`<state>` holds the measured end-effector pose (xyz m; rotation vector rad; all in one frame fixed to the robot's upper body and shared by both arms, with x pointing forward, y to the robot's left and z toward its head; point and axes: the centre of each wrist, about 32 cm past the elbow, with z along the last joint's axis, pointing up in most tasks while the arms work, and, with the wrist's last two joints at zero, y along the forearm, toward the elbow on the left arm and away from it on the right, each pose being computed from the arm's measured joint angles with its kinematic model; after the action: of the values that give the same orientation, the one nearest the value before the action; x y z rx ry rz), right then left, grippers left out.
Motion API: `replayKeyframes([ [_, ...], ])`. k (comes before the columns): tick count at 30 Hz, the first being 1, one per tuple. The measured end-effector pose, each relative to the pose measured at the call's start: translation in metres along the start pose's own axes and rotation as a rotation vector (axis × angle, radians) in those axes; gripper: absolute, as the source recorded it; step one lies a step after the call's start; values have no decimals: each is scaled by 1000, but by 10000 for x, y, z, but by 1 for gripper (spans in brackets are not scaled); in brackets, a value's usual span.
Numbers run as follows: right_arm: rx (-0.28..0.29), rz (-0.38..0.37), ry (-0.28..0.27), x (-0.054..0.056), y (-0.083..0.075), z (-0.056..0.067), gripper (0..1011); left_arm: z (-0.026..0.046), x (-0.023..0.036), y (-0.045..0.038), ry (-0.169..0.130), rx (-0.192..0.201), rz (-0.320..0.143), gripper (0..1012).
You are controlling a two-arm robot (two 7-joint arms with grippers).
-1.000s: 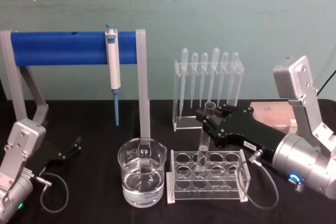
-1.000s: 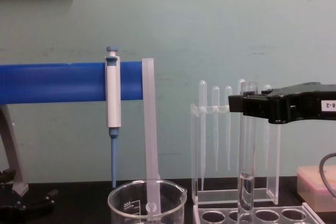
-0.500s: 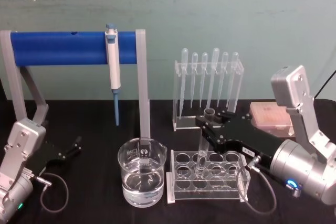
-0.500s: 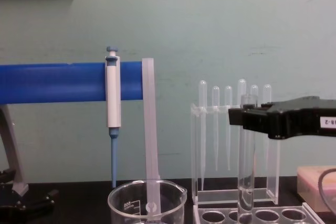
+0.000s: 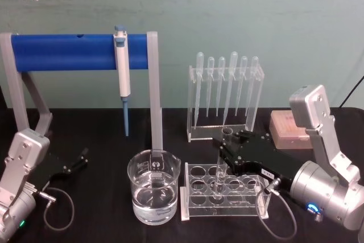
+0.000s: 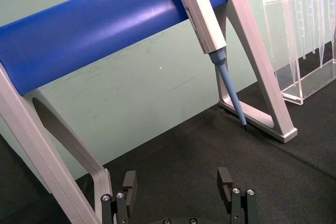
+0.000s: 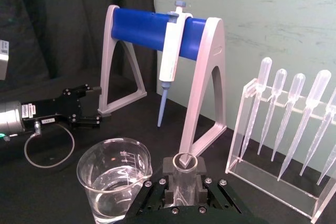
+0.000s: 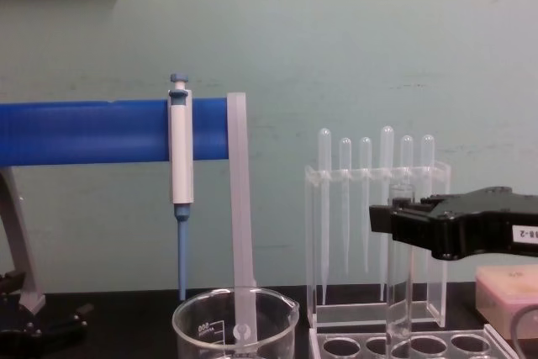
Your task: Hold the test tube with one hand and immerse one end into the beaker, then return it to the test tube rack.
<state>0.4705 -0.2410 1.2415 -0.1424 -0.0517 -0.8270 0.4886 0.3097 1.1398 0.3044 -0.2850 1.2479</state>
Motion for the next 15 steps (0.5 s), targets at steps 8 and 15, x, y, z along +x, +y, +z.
replayKeyframes([
  [8,-13,1,-4,-21,20,-88,226,0,0,0,0,0,0,1000],
  [15,-17,6,-19,-34,23,-147,226,0,0,0,0,0,0,1000],
])
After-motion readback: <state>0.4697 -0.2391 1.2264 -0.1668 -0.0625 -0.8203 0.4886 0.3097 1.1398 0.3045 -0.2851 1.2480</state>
